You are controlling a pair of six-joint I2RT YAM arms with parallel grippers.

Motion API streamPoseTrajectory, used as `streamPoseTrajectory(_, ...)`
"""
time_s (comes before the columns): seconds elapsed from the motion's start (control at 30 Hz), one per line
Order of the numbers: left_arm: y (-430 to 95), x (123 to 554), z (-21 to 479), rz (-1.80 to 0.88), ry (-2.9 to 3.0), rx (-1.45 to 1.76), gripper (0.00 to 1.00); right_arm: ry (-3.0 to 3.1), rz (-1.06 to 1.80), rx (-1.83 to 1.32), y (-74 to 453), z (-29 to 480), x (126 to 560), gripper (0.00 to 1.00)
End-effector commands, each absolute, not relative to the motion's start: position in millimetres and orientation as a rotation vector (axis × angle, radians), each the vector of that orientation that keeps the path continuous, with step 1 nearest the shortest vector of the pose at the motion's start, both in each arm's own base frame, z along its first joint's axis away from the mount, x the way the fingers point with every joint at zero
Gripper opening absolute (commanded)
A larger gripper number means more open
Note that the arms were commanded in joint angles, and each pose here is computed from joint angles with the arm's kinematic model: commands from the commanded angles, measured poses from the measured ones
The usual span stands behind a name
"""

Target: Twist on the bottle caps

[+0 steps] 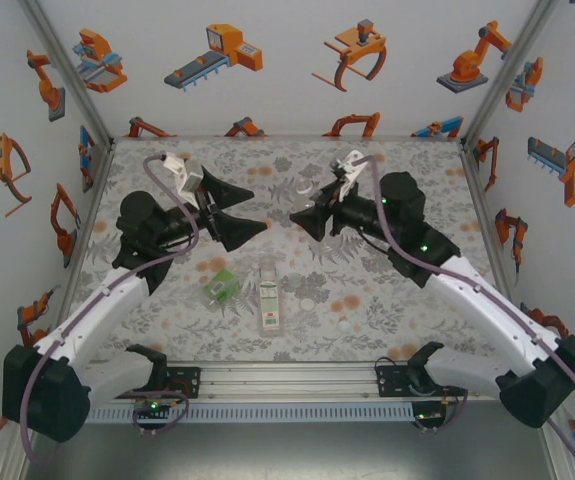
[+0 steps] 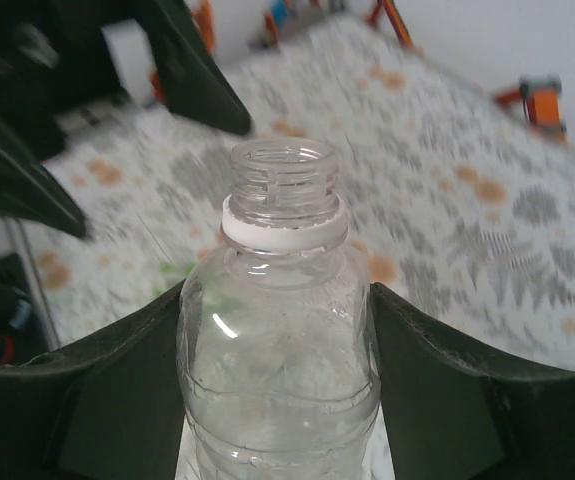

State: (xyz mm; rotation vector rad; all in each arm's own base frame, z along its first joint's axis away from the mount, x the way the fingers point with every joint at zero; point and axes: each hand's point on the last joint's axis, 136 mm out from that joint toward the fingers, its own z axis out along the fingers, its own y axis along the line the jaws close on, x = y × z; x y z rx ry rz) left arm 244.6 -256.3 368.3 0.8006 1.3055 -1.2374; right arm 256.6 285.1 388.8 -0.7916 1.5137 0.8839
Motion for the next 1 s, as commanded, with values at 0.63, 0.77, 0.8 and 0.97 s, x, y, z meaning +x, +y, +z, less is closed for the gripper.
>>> streamPoseTrajectory(0.63,-380.7,118.5,463.9,-1.621,0.791,1.308,0.95,0.832,1.279,-0.907,252.9,546.8,128.3,0.51)
streamPoseTrajectory(0.77,-386.5,120.8,470.3,-1.618,0.766,1.249,0.91,0.803,1.243,-0.895,248.5,548.5,126.6,0.50)
streamPoseTrajectory(0.8,-387.5,120.8,471.2,-1.620,0.762,1.244,0.90,0.799,1.235,-0.891,247.7,547.8,126.9,0.50)
streamPoseTrajectory(0.97,-392.8,117.9,474.4,-1.630,0.754,1.251,0.83,0.796,1.226,-0.896,247.8,544.4,126.8,0.49)
